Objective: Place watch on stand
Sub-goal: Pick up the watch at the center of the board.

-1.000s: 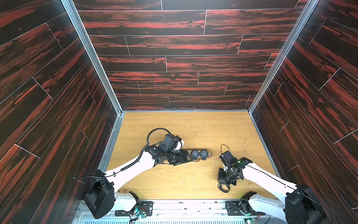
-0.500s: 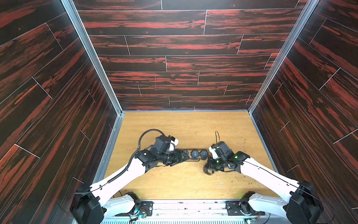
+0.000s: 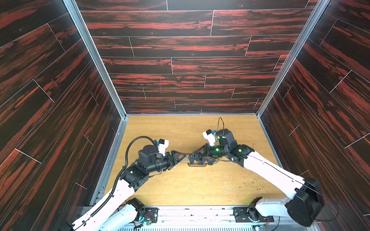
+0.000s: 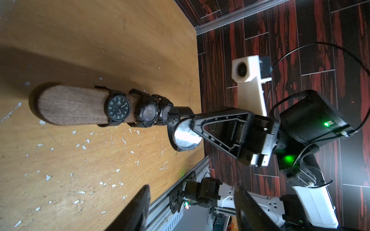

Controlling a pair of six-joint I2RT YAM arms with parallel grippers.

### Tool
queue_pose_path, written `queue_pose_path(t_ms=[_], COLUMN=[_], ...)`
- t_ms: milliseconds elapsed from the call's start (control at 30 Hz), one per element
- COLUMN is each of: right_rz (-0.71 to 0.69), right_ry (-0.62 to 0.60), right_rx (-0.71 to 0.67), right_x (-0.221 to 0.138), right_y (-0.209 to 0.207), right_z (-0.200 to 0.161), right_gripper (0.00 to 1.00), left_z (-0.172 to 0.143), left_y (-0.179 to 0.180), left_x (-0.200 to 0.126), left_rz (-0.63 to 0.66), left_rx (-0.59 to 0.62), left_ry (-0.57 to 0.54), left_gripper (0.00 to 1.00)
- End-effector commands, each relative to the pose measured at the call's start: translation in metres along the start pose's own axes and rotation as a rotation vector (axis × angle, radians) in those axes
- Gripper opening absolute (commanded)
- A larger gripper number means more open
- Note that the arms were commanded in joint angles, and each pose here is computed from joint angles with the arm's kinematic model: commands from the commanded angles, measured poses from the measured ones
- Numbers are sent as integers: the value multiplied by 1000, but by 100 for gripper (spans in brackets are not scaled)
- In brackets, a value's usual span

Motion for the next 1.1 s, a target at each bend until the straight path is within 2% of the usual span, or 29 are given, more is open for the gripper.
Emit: queue_pose_path(t_ms=[0, 300, 567, 733, 1067], right_rz=[99, 230, 291, 314, 380], right_ry=[55, 133, 114, 120, 170], right_rx=[-25, -37, -58, -56, -26], right_x=[10, 40, 44, 44, 48], right_y=[28, 66, 84, 89, 101], right_z=[7, 36, 48, 48, 49], right_gripper=[0, 0, 0, 0, 0], left_z=[9, 37, 58, 79, 95], left_y=[1, -19, 11, 19, -4], left_x=[1, -17, -34, -35, -33], left_rz=[-12, -68, -57, -141, -274], left_rx=[-7, 29, -52, -122, -115], left_ry=[-28, -141, -207, -246, -263], left_gripper=[67, 68, 68, 68, 67])
Point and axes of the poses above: each gripper's point midway between its finger pads, its own x axis out along the fingers, its own y axis along the line the jaws close on, z = x × y, the point moved 1 cm from there along -x, back along the fingers, and after that the axes turned 5 degrees about x, right-handed, at the moved point
